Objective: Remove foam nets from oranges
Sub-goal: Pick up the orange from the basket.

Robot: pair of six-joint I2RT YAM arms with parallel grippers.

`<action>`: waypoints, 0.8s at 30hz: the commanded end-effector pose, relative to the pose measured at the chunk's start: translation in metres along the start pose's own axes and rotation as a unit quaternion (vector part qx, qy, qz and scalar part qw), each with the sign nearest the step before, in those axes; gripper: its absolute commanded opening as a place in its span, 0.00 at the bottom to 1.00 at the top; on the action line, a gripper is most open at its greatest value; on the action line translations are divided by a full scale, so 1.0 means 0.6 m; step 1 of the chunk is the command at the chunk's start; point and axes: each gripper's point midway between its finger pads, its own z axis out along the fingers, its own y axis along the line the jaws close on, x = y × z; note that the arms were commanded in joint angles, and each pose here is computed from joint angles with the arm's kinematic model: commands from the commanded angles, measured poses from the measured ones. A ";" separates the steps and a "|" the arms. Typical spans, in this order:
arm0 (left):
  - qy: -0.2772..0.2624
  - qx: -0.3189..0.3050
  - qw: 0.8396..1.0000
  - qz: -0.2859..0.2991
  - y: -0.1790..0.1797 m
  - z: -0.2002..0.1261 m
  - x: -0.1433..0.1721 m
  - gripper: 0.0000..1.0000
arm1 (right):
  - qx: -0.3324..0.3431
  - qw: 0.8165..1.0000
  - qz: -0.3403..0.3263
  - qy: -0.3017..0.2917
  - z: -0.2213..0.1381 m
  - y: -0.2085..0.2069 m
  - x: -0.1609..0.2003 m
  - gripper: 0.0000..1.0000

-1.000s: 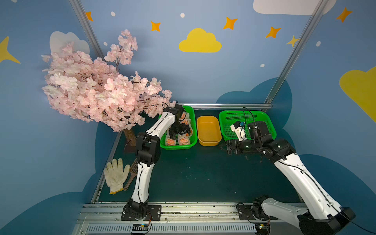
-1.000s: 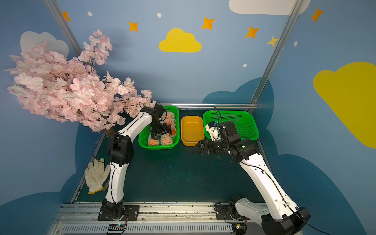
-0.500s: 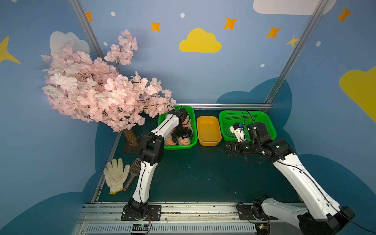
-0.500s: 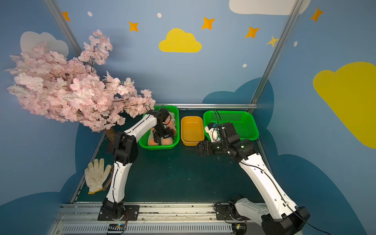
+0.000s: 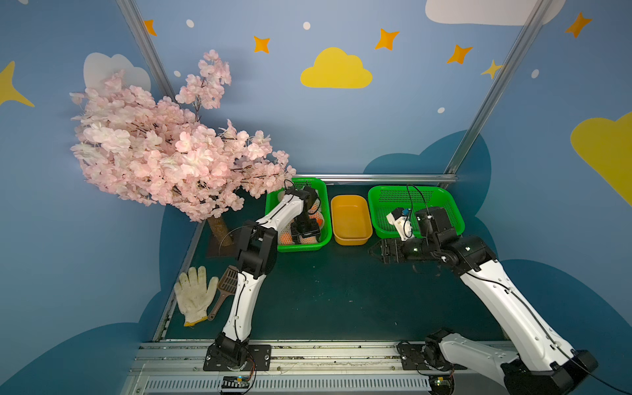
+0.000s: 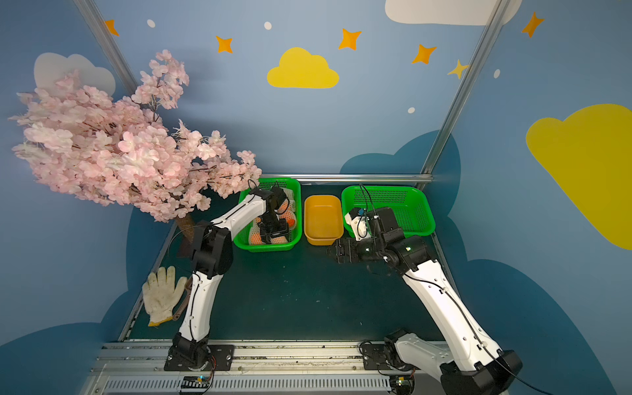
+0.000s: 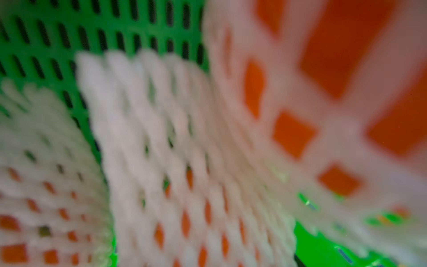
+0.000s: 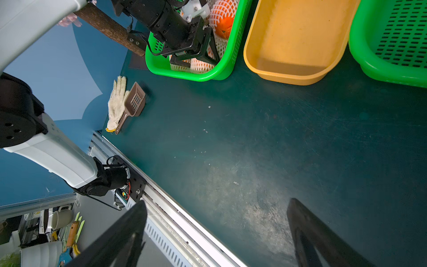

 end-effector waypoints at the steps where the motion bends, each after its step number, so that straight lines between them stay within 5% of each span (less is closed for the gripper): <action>1: -0.002 -0.006 1.000 0.013 0.005 -0.008 0.007 0.59 | 0.001 1.000 -0.009 0.002 0.001 -0.002 0.008 0.94; 8: -0.031 -0.002 0.999 0.038 0.001 -0.034 -0.001 0.51 | 0.006 1.000 -0.004 0.007 0.012 -0.010 0.010 0.94; 24: -0.126 -0.011 0.983 0.131 -0.019 -0.160 0.023 0.53 | 0.031 0.999 0.018 0.007 0.023 -0.039 0.007 0.94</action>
